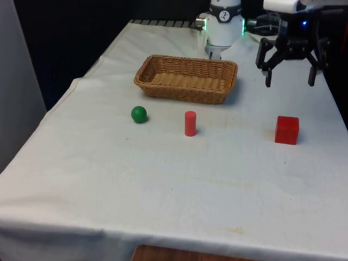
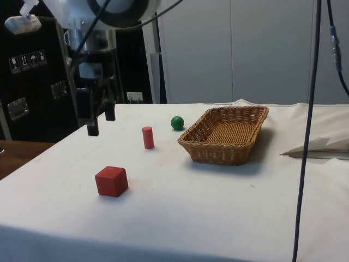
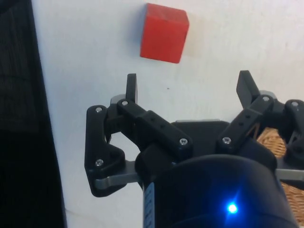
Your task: Pick up the object to the left of the cylinder and place it into the basket.
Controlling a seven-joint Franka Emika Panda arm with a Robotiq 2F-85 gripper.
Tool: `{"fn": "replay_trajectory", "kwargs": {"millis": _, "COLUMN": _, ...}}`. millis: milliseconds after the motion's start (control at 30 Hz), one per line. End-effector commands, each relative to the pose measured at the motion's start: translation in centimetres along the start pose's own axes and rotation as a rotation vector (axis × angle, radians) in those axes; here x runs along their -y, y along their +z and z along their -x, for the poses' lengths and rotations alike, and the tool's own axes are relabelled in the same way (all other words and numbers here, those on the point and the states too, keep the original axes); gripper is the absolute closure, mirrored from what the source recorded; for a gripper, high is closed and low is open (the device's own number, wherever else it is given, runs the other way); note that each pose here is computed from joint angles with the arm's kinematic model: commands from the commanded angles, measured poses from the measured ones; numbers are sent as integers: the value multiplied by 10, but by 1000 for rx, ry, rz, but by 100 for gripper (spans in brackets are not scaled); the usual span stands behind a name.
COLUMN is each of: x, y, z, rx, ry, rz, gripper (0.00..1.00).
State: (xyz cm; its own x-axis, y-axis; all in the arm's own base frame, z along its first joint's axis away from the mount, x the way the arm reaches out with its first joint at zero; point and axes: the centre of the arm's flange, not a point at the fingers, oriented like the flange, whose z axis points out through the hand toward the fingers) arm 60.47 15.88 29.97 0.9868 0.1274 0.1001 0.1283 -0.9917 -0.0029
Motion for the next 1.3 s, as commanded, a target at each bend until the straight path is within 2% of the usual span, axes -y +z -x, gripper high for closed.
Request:
{"fn": "replay_trajectory", "kwargs": {"millis": 0, "x": 5, "y": 3, "z": -1, "rx": -8, "ry": 1, "rz": -11, "gripper": 0}}
{"fn": "replay_trajectory", "kwargs": {"millis": 33, "x": 2, "y": 2, "z": 0, "rx": -1, "ry": -1, "rz": -2, "gripper": 0}}
{"fn": "replay_trajectory", "kwargs": {"millis": 67, "x": 6, "y": 5, "z": -1, "rx": -11, "ry": 1, "rz": -12, "gripper": 0}}
{"fn": "replay_trajectory", "kwargs": {"millis": 167, "x": 10, "y": 11, "z": -1, "rx": -12, "ry": -1, "rz": -15, "gripper": 0}}
{"fn": "replay_trajectory", "kwargs": {"millis": 300, "x": 14, "y": 26, "z": 0, "rx": -5, "ry": -1, "rz": -17, "gripper": 0}}
{"fn": "replay_trajectory", "kwargs": {"millis": 333, "x": 12, "y": 21, "z": 0, "rx": -4, "ry": -4, "rz": -8, "gripper": 0}}
{"fn": "replay_trajectory", "kwargs": {"millis": 367, "x": 14, "y": 29, "z": 0, "rx": -4, "ry": -2, "rz": -17, "gripper": 0}}
{"fn": "replay_trajectory", "kwargs": {"millis": 600, "x": 17, "y": 51, "z": 3, "rx": -1, "ry": -1, "rz": -13, "gripper": 0}}
{"fn": "replay_trajectory", "kwargs": {"millis": 633, "x": 15, "y": 49, "z": 3, "rx": 5, "ry": -4, "rz": 0, "gripper": 0}}
{"fn": "replay_trajectory", "kwargs": {"millis": 667, "x": 17, "y": 54, "z": 3, "rx": -1, "ry": -3, "rz": -12, "gripper": 0}}
{"fn": "replay_trajectory", "kwargs": {"millis": 867, "x": 17, "y": 70, "z": 4, "rx": -3, "ry": 0, "rz": -7, "gripper": 0}}
{"fn": "replay_trajectory", "kwargs": {"millis": 900, "x": 15, "y": 69, "z": 5, "rx": 3, "ry": -1, "rz": 7, "gripper": 0}}
{"fn": "replay_trajectory", "kwargs": {"millis": 933, "x": 17, "y": 73, "z": 5, "rx": -3, "ry": -1, "rz": -5, "gripper": 0}}
{"fn": "replay_trajectory", "kwargs": {"millis": 967, "x": 17, "y": 75, "z": 5, "rx": -3, "ry": 0, "rz": -4, "gripper": 0}}
{"fn": "replay_trajectory", "kwargs": {"millis": 1167, "x": 16, "y": 92, "z": 7, "rx": -8, "ry": 5, "rz": 11, "gripper": 0}}
{"fn": "replay_trajectory", "kwargs": {"millis": 1200, "x": 14, "y": 91, "z": 7, "rx": -1, "ry": 1, "rz": 21, "gripper": 0}}
{"fn": "replay_trajectory", "kwargs": {"millis": 1267, "x": 16, "y": 96, "z": 8, "rx": -8, "ry": 7, "rz": 15, "gripper": 0}}
